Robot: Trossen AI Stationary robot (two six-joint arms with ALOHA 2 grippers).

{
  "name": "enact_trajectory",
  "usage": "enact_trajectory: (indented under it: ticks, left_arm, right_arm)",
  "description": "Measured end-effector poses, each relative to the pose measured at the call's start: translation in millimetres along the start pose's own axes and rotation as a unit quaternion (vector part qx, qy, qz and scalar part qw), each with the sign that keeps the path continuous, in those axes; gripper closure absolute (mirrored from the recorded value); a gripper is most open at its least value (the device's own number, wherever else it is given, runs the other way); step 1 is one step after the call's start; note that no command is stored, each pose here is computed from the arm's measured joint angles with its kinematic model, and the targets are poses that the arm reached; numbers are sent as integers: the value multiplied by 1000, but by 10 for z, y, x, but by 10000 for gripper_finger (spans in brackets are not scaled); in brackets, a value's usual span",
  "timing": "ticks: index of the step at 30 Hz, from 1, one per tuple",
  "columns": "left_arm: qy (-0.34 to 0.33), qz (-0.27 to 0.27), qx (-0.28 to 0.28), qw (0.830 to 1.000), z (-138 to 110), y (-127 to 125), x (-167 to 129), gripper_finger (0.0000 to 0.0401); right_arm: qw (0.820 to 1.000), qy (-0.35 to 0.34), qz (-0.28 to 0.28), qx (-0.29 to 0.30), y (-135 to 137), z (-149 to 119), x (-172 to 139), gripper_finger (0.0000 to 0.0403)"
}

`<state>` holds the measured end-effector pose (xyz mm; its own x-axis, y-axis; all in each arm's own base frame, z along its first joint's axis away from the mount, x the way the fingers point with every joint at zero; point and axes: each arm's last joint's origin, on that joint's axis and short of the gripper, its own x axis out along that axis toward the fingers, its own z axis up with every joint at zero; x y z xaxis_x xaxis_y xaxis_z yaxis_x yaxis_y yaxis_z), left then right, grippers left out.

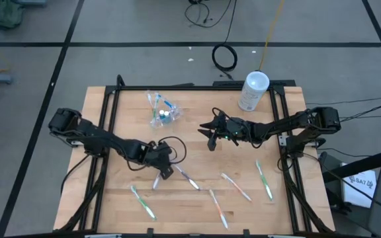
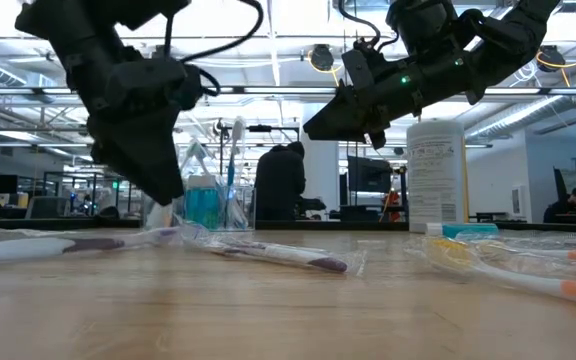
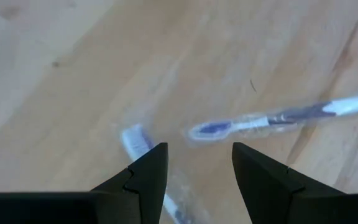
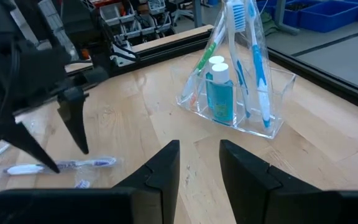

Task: Pick & Place toothbrushing station
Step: Put the violet toothbrush into the transparent organizer

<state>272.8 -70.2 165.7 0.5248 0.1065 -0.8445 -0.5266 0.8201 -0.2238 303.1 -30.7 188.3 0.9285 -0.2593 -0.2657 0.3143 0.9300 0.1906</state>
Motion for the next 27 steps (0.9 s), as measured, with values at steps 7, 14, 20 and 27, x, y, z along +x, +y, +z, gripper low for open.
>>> enact_trajectory:
  ticks: [7, 14, 20, 27]
  left_arm:
    - [31, 48, -22, 998, -72, 77, 35, 215]
    - [56, 65, -43, 995, -150, 79, 158, 215]
    - [58, 65, -39, 995, -165, 68, 235, 215]
    - [59, 82, -26, 995, -174, 95, 253, 215]
  right_arm:
    - [1000, 0, 0, 0, 1, 0, 0, 298]
    - [1000, 0, 0, 0, 1, 0, 0, 298]
    - [1000, 0, 0, 0, 1, -1, 0, 298]
    - [1000, 0, 0, 0, 1, 0, 0, 298]
